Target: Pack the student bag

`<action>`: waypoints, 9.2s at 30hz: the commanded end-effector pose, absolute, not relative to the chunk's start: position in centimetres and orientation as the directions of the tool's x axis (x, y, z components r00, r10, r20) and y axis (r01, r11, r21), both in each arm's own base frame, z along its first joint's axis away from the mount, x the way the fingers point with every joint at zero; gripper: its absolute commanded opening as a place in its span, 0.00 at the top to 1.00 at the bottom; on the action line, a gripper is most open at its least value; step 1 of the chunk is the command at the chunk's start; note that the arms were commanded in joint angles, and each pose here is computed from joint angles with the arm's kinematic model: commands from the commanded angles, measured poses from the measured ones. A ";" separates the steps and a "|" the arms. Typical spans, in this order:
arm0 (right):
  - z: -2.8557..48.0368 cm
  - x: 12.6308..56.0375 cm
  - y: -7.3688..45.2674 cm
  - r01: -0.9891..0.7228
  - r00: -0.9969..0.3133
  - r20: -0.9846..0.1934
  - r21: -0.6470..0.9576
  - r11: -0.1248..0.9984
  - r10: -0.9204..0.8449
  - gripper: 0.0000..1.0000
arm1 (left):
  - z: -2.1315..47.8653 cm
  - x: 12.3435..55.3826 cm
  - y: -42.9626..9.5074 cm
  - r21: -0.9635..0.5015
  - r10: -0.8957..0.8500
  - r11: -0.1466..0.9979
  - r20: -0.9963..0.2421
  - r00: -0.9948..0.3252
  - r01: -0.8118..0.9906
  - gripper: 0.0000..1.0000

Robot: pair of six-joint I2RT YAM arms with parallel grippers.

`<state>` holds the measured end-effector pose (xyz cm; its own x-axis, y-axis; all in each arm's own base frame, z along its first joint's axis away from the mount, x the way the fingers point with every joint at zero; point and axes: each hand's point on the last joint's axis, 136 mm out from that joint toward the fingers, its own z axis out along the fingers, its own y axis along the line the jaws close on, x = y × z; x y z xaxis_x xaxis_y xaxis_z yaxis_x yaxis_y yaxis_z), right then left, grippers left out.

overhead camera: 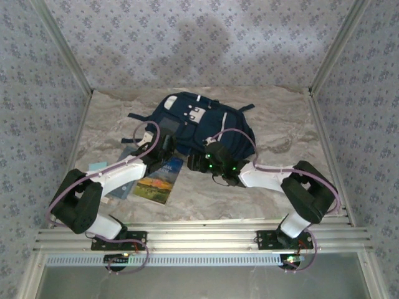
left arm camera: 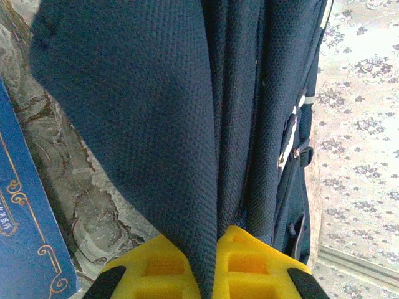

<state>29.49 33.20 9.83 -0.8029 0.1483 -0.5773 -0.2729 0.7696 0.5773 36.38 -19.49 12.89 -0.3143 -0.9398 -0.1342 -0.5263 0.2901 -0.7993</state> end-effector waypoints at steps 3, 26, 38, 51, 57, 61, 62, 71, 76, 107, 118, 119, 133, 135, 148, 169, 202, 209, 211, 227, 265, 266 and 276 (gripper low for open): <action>9.8 31.5 34.2 -0.301 -0.730 -0.657 0.555 0.775 0.188 0.36 | 17.6 37.6 -20.8 -0.881 -0.958 0.178 -0.053 -0.281 -0.439 1.00; 11.9 31.9 30.4 -0.227 -0.638 -0.705 0.556 0.799 0.310 0.31 | 21.5 37.7 -23.0 -0.914 -0.966 0.064 0.044 -0.254 -0.401 1.00; 10.4 32.6 30.0 -0.157 -0.608 -0.781 0.295 0.942 0.143 0.39 | 22.3 37.2 -23.2 -0.919 -0.965 0.058 0.048 -0.257 -0.389 1.00; 9.9 34.8 28.0 0.062 -0.556 -0.830 0.020 0.998 0.051 0.61 | 22.5 37.1 -23.0 -0.923 -0.967 0.046 0.056 -0.250 -0.383 1.00; 10.6 34.4 26.9 0.000 -0.566 -0.824 -0.012 1.000 -0.009 1.00 | 22.4 37.2 -21.5 -0.923 -0.980 0.070 0.006 -0.198 -0.378 1.00; 10.2 33.4 26.7 -0.119 -0.626 -0.779 0.043 0.992 -0.041 1.00 | 21.0 38.6 -21.6 -0.902 -0.975 0.127 -0.038 -0.218 -0.413 1.00; 10.0 33.1 26.8 -0.156 -0.648 -0.760 0.084 0.984 -0.038 1.00 | 20.3 38.9 -21.6 -0.894 -0.975 0.132 -0.040 -0.217 -0.429 1.00; 10.0 31.6 24.4 -0.247 -0.759 -0.650 0.329 0.911 0.029 1.00 | 17.6 40.2 -20.9 -0.866 -0.977 0.166 -0.079 -0.199 -0.472 1.00; 9.6 32.0 21.9 -0.250 -0.780 -0.625 0.334 0.909 0.015 1.00 | 17.9 40.5 -20.2 -0.862 -0.973 0.199 -0.116 -0.200 -0.466 1.00; 5.7 29.9 19.7 -0.290 -0.948 -0.269 0.504 0.813 -0.171 1.00 | 14.0 51.1 -16.3 -0.712 -0.697 0.643 -0.390 -0.602 -0.282 1.00; 6.2 28.6 30.9 -0.237 -0.971 -0.174 0.648 0.724 -0.162 1.00 | 13.8 46.7 -17.3 -0.754 -0.686 0.580 -0.250 -0.683 -0.307 0.01; 6.2 29.0 31.6 -0.224 -0.974 -0.171 0.655 0.722 -0.148 1.00 | 13.8 45.6 -17.1 -0.754 -0.694 0.572 -0.234 -0.681 -0.324 0.01; 5.0 30.3 34.6 -0.125 -0.991 -0.121 0.673 0.729 -0.058 1.00 | 8.7 35.2 -19.7 -0.710 -0.820 0.392 0.018 -0.571 -0.585 0.18; 5.6 30.4 34.8 -0.135 -0.989 -0.135 0.684 0.717 -0.058 1.00 | 8.3 35.2 -20.9 -0.708 -0.810 0.398 0.028 -0.586 -0.584 0.20; 9.3 28.6 35.3 -0.205 -0.978 -0.180 0.773 0.600 -0.103 1.00 | 6.5 36.5 -24.4 -0.737 -0.803 0.348 0.084 -0.590 -0.579 0.42; 5.3 26.8 24.9 -0.154 -0.987 -0.057 0.596 0.788 -0.150 1.00 | 7.8 36.5 -18.8 -0.594 -0.583 0.702 -0.161 -0.797 -0.393 1.00; 6.6 25.5 23.1 -0.282 -0.957 -0.173 0.378 0.882 -0.232 1.00 | 10.5 44.7 -27.6 -0.745 -0.313 0.666 -0.225 -0.923 -0.044 0.96; 6.6 29.7 26.5 -0.267 -0.958 -0.221 0.436 0.859 -0.185 1.00 | 11.4 43.9 -25.3 -0.735 -0.339 0.674 -0.219 -0.915 -0.074 0.07; 7.4 31.3 28.0 -0.273 -0.953 -0.250 0.463 0.843 -0.171 1.00 | 12.0 42.7 -24.5 -0.736 -0.350 0.672 -0.222 -0.910 -0.079 0.00; 10.8 35.4 32.6 -0.265 -0.953 -0.289 0.643 0.719 -0.093 1.00 | 10.6 38.1 -24.9 -0.801 -0.514 0.539 -0.067 -0.855 -0.261 0.03; 5.7 30.4 17.0 -0.056 -0.997 -0.068 0.495 0.867 -0.026 1.00 | 11.7 43.2 -20.5 -0.775 -0.584 0.582 -0.188 -0.789 -0.246 1.00; 5.6 30.6 16.3 -0.050 -0.997 -0.073 0.479 0.876 -0.017 1.00 | 11.8 43.1 -20.4 -0.774 -0.582 0.583 -0.189 -0.791 -0.245 1.00; 5.5 35.3 9.0 0.010 -0.984 -0.169 0.299 0.954 0.063 1.00 | 12.5 42.0 -20.0 -0.773 -0.579 0.586 -0.190 -0.793 -0.242 1.00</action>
<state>34.32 13.17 5.59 -0.9869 0.0383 -0.1566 -0.0353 0.8965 0.4416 40.97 -22.27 10.30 -0.8372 -0.5356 -0.1104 -0.2671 0.5767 -0.7721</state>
